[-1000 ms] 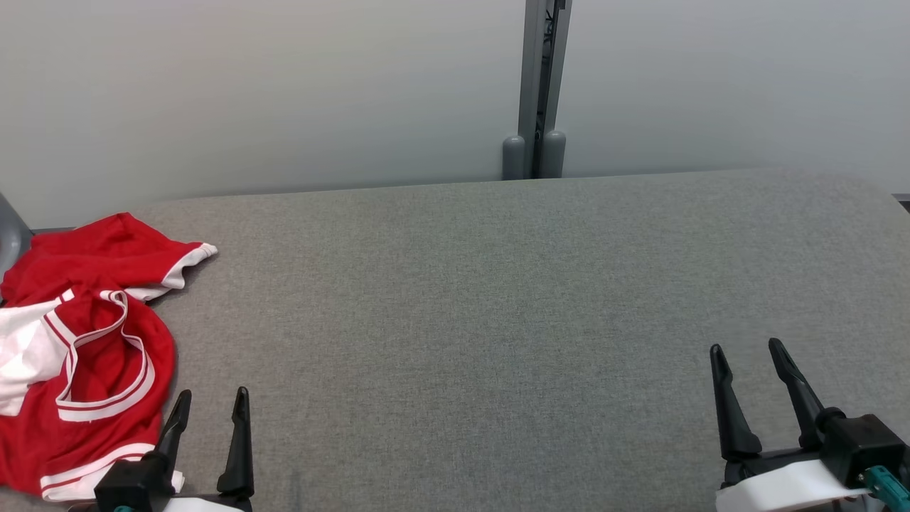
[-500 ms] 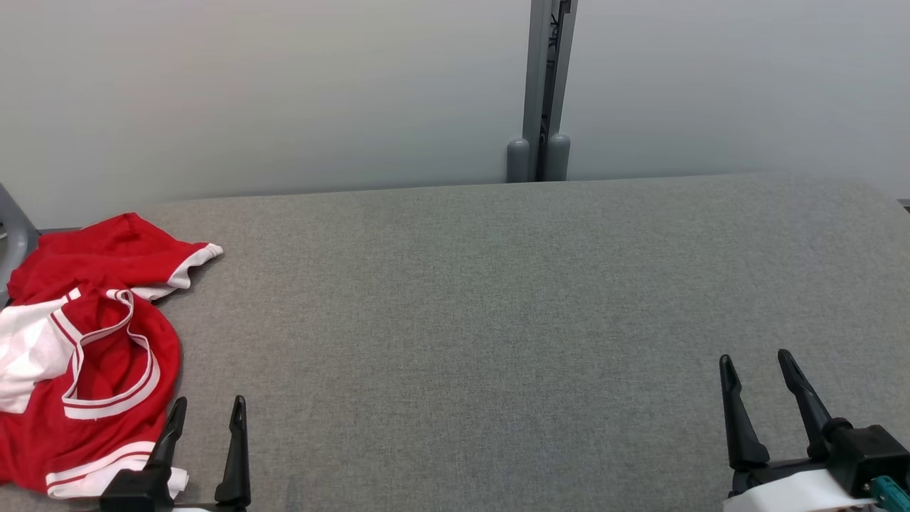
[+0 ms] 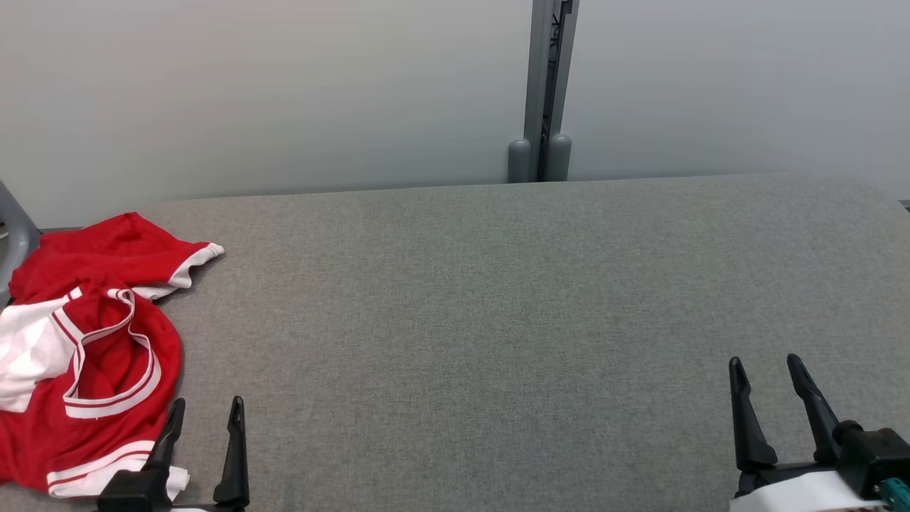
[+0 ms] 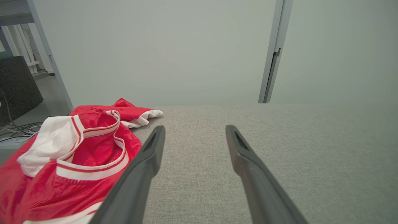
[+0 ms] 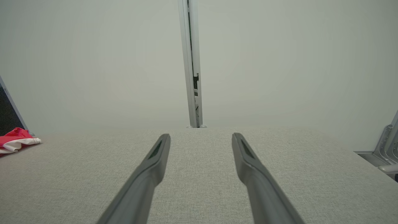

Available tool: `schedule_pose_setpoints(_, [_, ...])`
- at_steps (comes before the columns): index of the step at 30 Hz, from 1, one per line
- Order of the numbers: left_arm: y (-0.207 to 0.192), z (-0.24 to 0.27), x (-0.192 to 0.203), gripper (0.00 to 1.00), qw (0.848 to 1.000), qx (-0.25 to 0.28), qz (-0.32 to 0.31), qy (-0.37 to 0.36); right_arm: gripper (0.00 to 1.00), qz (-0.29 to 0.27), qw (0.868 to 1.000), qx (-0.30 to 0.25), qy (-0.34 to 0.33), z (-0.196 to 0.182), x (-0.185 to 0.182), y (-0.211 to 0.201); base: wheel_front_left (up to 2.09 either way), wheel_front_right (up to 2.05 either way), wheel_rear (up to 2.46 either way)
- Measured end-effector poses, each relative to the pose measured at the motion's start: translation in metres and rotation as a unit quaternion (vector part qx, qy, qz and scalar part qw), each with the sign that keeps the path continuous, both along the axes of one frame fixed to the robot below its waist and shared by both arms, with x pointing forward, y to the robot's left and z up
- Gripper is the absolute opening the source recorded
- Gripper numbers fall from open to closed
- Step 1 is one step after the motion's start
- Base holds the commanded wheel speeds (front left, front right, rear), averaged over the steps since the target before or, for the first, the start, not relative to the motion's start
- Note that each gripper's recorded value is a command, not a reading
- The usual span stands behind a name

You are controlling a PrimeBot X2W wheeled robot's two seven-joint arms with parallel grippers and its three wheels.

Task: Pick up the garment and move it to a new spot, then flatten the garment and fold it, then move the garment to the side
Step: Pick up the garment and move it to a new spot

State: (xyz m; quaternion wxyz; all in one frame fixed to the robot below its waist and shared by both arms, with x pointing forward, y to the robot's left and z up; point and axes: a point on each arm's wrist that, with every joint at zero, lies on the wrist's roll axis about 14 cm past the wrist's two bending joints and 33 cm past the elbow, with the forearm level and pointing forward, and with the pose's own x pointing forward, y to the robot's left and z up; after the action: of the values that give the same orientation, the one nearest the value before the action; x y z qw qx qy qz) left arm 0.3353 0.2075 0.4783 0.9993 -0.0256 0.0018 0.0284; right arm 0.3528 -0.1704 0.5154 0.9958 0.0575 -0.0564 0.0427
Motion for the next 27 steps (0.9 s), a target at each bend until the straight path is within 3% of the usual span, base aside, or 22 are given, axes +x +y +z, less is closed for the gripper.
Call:
schedule_pose_setpoints(8, [0.003, -0.002, -0.004, 1.00, 1.000, -0.002, 0.006, 0.002, 1.00, 0.007, 1.000, -0.001, -0.001, 0.001, 0.003, 0.005, 0.00, 0.00, 0.00])
schedule_pose_setpoints(15, [0.027, 0.000, -0.021, 1.00, 0.999, -0.012, 0.048, -0.002, 1.00, 0.050, 0.999, -0.001, 0.005, -0.003, 0.009, 0.032, 0.00, 0.00, 0.00])
schedule_pose_setpoints(21, [0.078, -0.003, -0.068, 1.00, 0.989, -0.021, 0.144, -0.003, 1.00, 0.160, 0.987, -0.001, 0.000, 0.002, 0.022, 0.106, 0.00, 0.00, 0.00])
schedule_pose_setpoints(27, [0.103, -0.013, -0.112, 1.00, 0.977, -0.035, 0.209, 0.004, 1.00, 0.247, 0.969, 0.005, -0.020, 0.017, 0.023, 0.168, 0.00, 0.00, 0.00])
